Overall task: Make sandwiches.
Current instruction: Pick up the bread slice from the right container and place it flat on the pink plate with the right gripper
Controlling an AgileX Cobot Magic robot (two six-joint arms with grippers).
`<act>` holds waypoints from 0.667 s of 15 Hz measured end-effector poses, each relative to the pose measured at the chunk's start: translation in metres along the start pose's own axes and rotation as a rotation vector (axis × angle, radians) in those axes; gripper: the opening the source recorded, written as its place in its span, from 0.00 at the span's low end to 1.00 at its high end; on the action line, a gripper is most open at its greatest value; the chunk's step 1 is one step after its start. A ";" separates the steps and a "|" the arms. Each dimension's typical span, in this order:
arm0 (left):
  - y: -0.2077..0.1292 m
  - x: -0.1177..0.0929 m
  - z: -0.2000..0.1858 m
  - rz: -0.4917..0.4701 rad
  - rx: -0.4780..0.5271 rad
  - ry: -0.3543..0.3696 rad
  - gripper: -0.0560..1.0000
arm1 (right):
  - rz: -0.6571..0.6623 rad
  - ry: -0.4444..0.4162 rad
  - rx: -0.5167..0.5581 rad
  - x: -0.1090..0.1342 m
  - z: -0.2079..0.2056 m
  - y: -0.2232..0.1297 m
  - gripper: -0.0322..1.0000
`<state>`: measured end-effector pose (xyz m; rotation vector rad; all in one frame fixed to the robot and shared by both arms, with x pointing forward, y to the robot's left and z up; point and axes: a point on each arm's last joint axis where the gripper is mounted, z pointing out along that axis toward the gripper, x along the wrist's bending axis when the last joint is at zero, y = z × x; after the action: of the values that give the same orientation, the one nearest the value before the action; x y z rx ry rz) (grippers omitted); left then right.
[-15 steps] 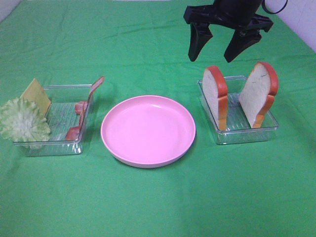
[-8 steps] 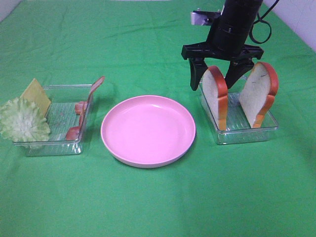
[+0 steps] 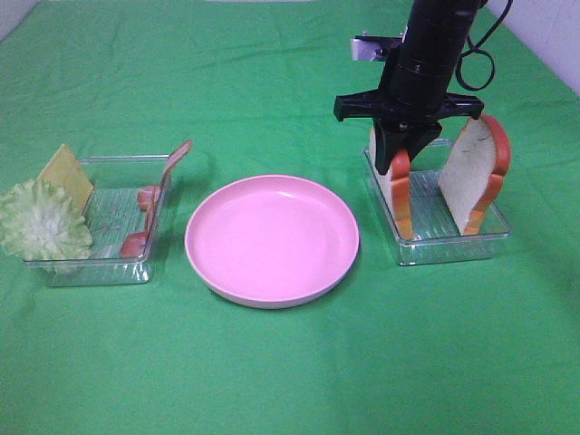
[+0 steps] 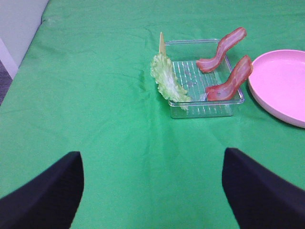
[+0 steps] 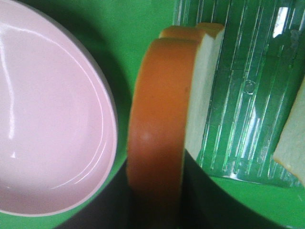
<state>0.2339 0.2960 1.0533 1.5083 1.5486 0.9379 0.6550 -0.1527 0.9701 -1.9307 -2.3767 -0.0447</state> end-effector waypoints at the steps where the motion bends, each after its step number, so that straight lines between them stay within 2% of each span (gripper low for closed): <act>1: 0.000 0.000 0.000 0.000 0.000 0.000 0.77 | 0.000 -0.001 0.000 0.000 0.000 0.000 0.20; 3: 0.000 0.000 0.000 0.000 0.000 0.000 0.77 | -0.001 -0.003 -0.009 0.000 -0.004 -0.001 0.20; 7: 0.000 0.000 0.000 0.000 0.000 0.000 0.77 | -0.005 0.012 -0.145 0.003 -0.062 -0.016 0.20; 10: 0.000 0.000 0.000 0.000 0.000 0.000 0.77 | -0.004 0.081 -0.217 0.010 -0.096 -0.030 0.20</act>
<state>0.2339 0.2960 1.0533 1.5083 1.5486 0.9379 0.6278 -0.1565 1.0670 -1.9695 -2.4097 -0.3889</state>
